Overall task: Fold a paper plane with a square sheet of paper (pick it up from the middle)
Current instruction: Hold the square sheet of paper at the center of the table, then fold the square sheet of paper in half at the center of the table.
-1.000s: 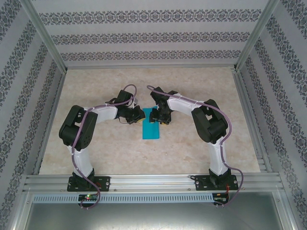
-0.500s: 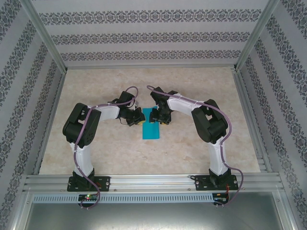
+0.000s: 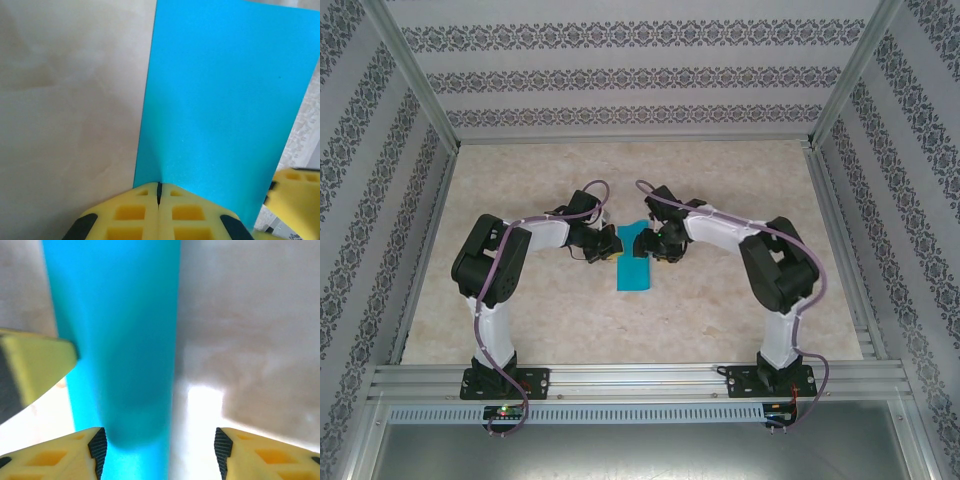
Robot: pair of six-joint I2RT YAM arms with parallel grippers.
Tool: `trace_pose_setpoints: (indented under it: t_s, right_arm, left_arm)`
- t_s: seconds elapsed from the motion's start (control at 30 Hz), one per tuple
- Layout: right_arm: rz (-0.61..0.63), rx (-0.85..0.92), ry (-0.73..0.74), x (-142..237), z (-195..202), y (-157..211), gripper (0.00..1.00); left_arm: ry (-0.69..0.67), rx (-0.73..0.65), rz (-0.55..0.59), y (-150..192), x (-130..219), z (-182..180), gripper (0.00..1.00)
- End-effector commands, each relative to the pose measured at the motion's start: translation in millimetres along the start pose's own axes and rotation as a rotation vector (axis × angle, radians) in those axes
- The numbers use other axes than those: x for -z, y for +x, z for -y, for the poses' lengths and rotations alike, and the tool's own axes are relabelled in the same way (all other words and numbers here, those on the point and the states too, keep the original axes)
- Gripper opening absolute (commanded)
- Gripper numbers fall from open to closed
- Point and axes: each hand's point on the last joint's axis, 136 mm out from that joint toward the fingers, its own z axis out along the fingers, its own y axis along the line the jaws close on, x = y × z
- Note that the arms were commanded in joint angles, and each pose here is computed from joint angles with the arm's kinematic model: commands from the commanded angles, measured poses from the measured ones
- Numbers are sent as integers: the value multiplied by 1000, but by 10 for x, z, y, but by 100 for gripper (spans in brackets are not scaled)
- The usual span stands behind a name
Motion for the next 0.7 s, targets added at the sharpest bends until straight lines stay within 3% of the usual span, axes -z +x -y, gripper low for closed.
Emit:
trace_pose_setpoints:
  t_s: [0.0, 0.07, 0.33, 0.43, 0.67]
  right_arm:
    - [136, 15, -61, 437, -140, -169, 64]
    - [155, 27, -88, 500, -209, -180, 61]
    - [97, 55, -162, 212, -600, -165, 15]
    - [65, 25, -155, 42, -592, -170, 3]
    - [18, 4, -127, -206, -565, -170, 0]
  left_arm:
    - [-314, 149, -165, 582, -274, -1013, 0]
    - [-313, 155, -163, 578, -279, -1012, 0]
    - [-341, 169, -157, 598, -245, -1058, 0]
    - [-348, 174, -159, 612, -239, -1078, 0]
    - [-365, 181, -161, 618, -225, -1098, 0]
